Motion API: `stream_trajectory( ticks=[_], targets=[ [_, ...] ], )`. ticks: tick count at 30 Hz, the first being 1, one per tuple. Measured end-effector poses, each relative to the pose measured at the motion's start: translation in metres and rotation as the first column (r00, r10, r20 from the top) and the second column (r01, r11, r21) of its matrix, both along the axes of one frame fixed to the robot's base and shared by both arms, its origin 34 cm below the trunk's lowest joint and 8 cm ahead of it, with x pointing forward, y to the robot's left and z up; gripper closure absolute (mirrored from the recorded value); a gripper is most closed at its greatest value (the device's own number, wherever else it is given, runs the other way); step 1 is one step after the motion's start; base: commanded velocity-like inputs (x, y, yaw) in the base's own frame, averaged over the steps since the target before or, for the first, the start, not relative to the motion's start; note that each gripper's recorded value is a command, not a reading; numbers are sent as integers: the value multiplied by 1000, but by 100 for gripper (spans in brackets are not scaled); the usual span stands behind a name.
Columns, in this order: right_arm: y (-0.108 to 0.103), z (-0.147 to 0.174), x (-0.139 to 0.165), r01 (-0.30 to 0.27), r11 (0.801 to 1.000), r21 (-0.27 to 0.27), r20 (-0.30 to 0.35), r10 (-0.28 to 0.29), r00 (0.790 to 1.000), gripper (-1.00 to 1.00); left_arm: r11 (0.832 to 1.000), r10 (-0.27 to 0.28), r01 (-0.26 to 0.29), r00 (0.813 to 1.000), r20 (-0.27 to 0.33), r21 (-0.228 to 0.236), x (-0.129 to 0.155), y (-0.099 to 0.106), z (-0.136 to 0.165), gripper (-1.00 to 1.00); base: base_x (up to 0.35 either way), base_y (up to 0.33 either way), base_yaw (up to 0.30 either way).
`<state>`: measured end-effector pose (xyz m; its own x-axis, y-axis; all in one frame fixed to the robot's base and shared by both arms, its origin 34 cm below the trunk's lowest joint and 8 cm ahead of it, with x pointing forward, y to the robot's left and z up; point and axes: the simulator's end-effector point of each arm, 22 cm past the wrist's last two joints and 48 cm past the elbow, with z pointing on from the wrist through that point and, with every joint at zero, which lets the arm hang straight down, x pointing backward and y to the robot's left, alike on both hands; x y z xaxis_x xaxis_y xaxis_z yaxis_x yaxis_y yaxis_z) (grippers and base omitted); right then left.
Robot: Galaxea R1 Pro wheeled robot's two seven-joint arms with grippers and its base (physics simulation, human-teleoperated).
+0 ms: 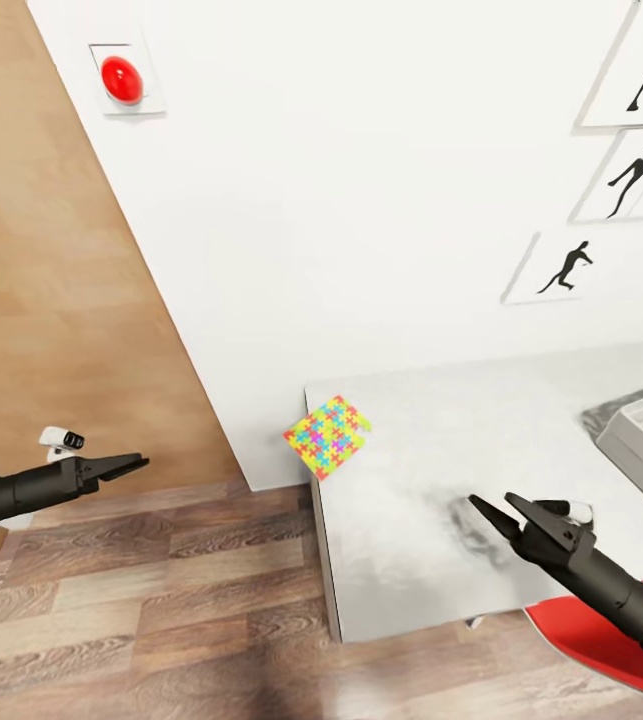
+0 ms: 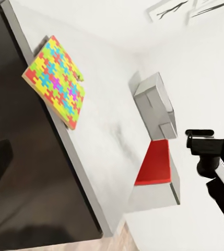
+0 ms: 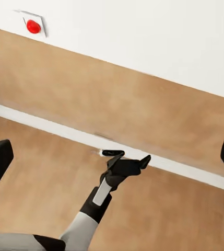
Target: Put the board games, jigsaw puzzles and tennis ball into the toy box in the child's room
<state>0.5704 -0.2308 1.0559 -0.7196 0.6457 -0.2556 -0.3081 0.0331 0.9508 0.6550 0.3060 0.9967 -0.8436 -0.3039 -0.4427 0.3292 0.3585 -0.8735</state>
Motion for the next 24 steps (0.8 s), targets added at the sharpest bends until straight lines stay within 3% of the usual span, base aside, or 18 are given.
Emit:
stream_trajectory(
  ticks=[5,13,24],
  targets=[
    [-13,-6,-17,23,999,-31,-5,-23,1000,-100,1000,-5,5,1000,-1,-25,-4,-13,-3,-100,0,0,-4],
    [-55,13,-41,103,995,-13,69,-102,992,-100,1000,-8,8,998,-55,15,-25,-14,-32,-100,0,0,-181],
    [-65,15,-46,123,991,-44,97,-118,988,-100,1000,-7,8,999,-53,27,-28,-13,-37,-100,0,32,-129]
  ],
)
